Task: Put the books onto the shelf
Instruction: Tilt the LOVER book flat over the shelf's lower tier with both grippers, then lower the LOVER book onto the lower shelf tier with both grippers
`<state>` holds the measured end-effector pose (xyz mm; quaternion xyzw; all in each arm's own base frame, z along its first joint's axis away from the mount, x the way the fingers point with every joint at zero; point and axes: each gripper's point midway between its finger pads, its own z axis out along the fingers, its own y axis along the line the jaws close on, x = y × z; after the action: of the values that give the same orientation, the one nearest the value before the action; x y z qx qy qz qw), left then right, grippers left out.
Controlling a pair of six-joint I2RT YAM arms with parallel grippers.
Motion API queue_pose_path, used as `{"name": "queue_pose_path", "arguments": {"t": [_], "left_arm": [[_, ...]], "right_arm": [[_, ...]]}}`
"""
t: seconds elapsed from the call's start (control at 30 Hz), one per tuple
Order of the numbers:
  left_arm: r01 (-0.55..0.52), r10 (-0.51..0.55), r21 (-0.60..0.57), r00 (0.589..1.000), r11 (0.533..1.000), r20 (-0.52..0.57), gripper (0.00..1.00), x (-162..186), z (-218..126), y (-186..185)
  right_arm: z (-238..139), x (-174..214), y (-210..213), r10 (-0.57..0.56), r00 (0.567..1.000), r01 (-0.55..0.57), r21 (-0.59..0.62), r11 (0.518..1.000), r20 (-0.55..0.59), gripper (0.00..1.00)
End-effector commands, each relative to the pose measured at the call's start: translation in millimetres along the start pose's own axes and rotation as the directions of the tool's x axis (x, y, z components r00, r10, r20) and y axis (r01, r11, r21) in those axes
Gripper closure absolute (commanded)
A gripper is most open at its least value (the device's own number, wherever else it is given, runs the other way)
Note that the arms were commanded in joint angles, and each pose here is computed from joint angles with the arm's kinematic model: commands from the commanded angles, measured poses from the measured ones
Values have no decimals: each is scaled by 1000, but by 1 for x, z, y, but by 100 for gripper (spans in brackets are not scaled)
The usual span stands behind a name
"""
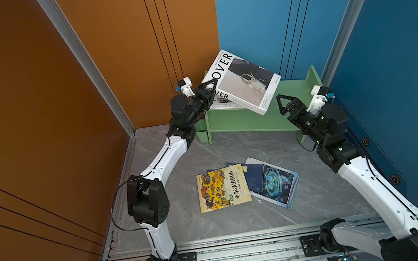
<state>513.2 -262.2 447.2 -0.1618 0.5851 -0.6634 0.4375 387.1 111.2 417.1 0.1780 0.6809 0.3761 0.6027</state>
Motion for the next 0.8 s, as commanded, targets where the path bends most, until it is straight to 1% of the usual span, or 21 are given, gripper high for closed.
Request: {"name": "queue_pose_path", "arguments": {"t": [0.0,0.27,0.43,0.57,0.77], "left_arm": [[-6,9,-21,992,1000,127,63,-11,5,8],[12,15,-107,969,994,245,65,-6,18,30],[27,12,-126,953,992,302,65,-4,21,37],[42,-3,-115,947,992,320,65,-5,25,35],[22,35,-146,926,989,376,65,-9,21,34]], "right_arm": [[12,-13,4,-148,987,145,57,988,59,2],[60,-13,5,-200,978,197,58,979,59,5],[83,-15,-5,-188,981,184,70,980,51,7],[95,-13,-10,-177,983,173,69,982,42,7],[107,-18,-16,-158,986,155,70,985,49,6]]}}
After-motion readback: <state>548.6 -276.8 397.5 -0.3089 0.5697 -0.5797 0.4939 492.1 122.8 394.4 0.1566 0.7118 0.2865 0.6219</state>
